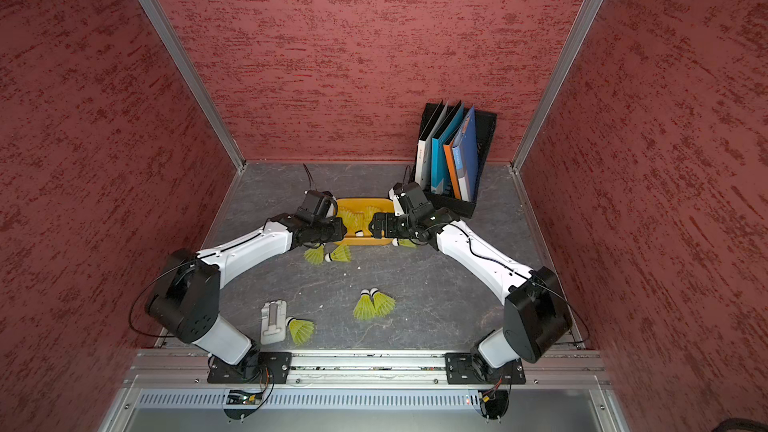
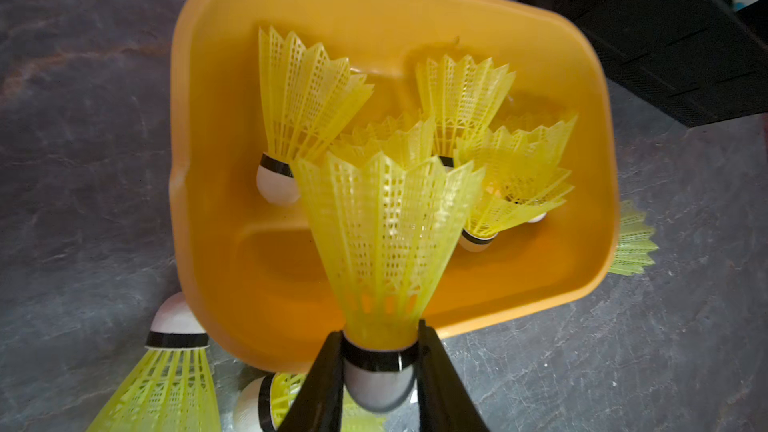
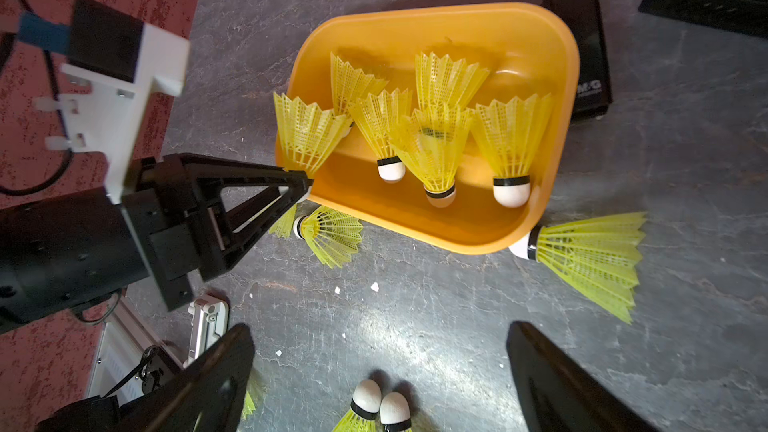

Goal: Put the shuttlecocks into the storage box
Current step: Place the shuttlecock in the storage box.

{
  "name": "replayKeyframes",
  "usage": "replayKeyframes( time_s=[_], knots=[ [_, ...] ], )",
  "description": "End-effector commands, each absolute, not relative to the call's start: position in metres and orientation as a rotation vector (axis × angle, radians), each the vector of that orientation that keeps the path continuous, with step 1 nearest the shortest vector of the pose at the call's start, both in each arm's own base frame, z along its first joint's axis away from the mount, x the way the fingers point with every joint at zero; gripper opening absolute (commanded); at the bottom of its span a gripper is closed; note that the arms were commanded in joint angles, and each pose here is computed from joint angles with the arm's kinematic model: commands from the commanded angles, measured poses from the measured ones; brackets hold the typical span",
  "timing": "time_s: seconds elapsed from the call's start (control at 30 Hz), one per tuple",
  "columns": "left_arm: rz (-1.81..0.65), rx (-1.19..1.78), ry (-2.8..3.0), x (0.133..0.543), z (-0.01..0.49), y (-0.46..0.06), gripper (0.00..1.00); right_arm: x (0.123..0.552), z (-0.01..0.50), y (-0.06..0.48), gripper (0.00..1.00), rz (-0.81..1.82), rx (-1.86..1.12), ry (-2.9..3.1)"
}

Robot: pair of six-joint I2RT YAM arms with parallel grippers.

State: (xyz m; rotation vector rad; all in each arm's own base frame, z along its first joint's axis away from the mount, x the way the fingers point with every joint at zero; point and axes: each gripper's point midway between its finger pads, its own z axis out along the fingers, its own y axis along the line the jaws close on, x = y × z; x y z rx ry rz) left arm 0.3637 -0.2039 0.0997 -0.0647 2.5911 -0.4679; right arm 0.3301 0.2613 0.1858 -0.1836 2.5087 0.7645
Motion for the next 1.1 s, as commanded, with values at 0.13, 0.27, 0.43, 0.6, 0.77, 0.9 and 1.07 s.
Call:
replayKeyframes(
  time_s=[0.13,0.27,0.43,0.6,0.77,0.9,1.07],
  knots=[
    [-0.430,-0.164,2.582,0.379,0.102,-0.196,0.12,0.334,0.188,0.271,0.98,0.789,-0.215,2.509],
    [-0.432,-0.162,2.593,0.380,0.100,-0.197,0.13,0.338,0.186,0.276,0.98,0.793,-0.219,2.523],
    [-0.411,-0.162,2.602,0.385,0.099,-0.197,0.13,0.344,0.184,0.281,0.98,0.797,-0.227,2.543],
    [-0.394,-0.177,2.605,0.390,0.098,-0.194,0.13,0.346,0.186,0.285,0.98,0.811,-0.224,2.540],
    [-0.412,-0.190,2.589,0.394,0.100,-0.196,0.13,0.344,0.185,0.284,0.99,0.812,-0.226,2.542],
    [-0.404,-0.198,2.600,0.394,0.096,-0.195,0.14,0.342,0.183,0.283,0.98,0.812,-0.227,2.544],
    [-0.397,-0.211,2.614,0.392,0.093,-0.194,0.27,0.340,0.183,0.282,0.98,0.812,-0.227,2.546]
  ],
)
